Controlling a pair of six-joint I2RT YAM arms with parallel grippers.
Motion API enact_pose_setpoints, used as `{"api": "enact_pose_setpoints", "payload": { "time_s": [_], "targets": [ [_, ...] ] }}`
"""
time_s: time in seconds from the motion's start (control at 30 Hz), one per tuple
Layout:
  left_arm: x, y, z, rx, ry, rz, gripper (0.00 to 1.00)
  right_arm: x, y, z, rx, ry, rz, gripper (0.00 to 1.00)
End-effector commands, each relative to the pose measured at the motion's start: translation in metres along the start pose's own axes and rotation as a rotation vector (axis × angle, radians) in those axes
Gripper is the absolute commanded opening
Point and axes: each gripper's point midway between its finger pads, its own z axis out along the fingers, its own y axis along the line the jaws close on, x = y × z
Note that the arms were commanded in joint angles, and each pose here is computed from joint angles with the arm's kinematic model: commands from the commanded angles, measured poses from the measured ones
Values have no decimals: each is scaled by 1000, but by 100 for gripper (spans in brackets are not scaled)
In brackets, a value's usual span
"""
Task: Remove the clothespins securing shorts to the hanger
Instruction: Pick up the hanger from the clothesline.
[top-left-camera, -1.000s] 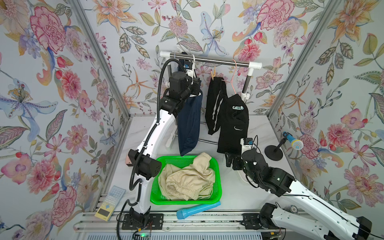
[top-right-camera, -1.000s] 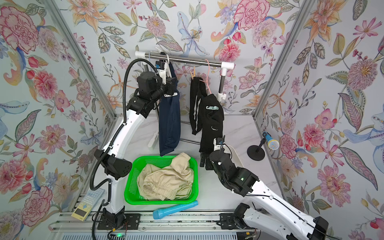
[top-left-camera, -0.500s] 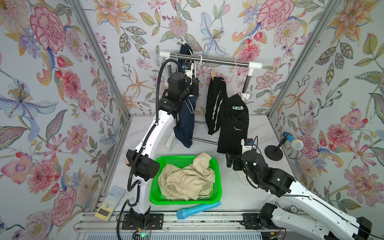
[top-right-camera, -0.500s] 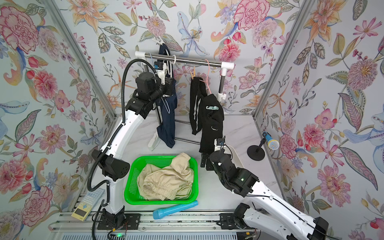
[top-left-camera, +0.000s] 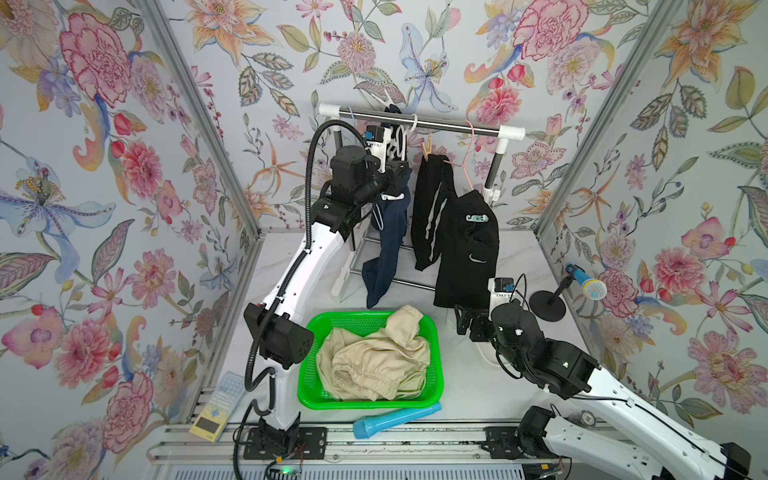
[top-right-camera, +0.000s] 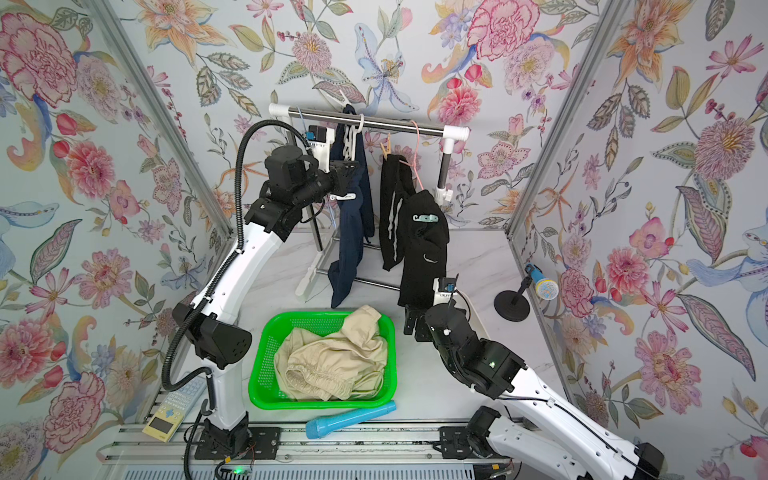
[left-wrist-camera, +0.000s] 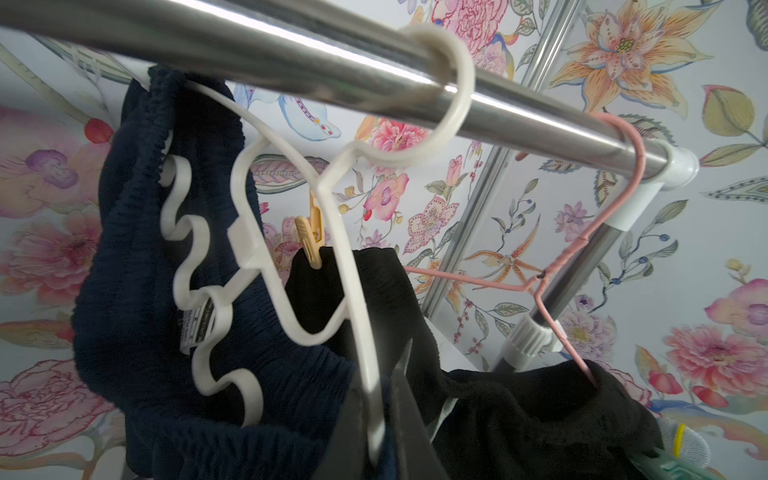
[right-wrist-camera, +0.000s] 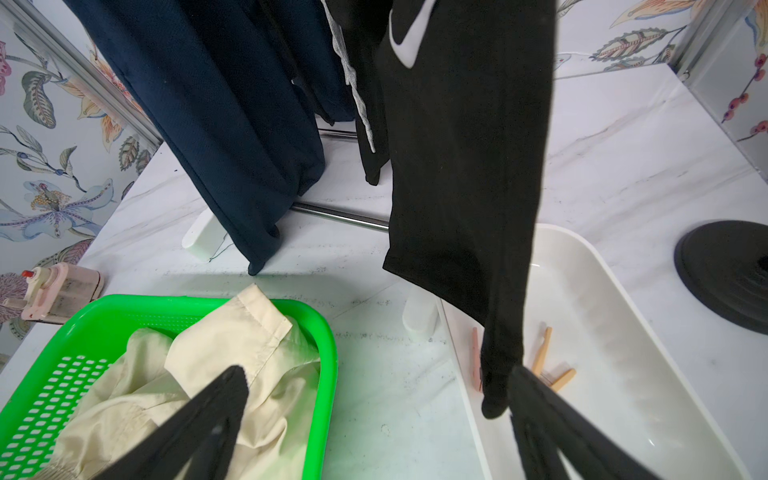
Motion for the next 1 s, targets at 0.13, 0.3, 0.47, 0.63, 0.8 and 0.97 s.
{"api": "enact_pose_setpoints", "payload": {
  "time_s": [0.13, 0.3, 0.47, 0.63, 0.8, 0.97],
  "targets": [
    [-87, -69, -57, 207, -223, 64, 0, 1, -6, -5, 9, -15, 19, 99],
    [-92, -76, -67, 219, -237, 63, 0, -6, -9, -13, -2, -43, 30, 99],
    [-87, -84, -72, 252, -206, 48, 0, -11, -10, -17, 2, -52, 15, 99],
    [-76, -89, -82, 263, -162, 40, 0, -15, -11, -17, 14, -54, 4, 99],
    [-66, -94, -96, 277, -127, 44, 0, -18, -9, -17, 12, -53, 3, 99],
    [-67, -97, -108, 268, -123, 71, 0, -17, -7, -13, 13, -40, -5, 99]
  ]
}}
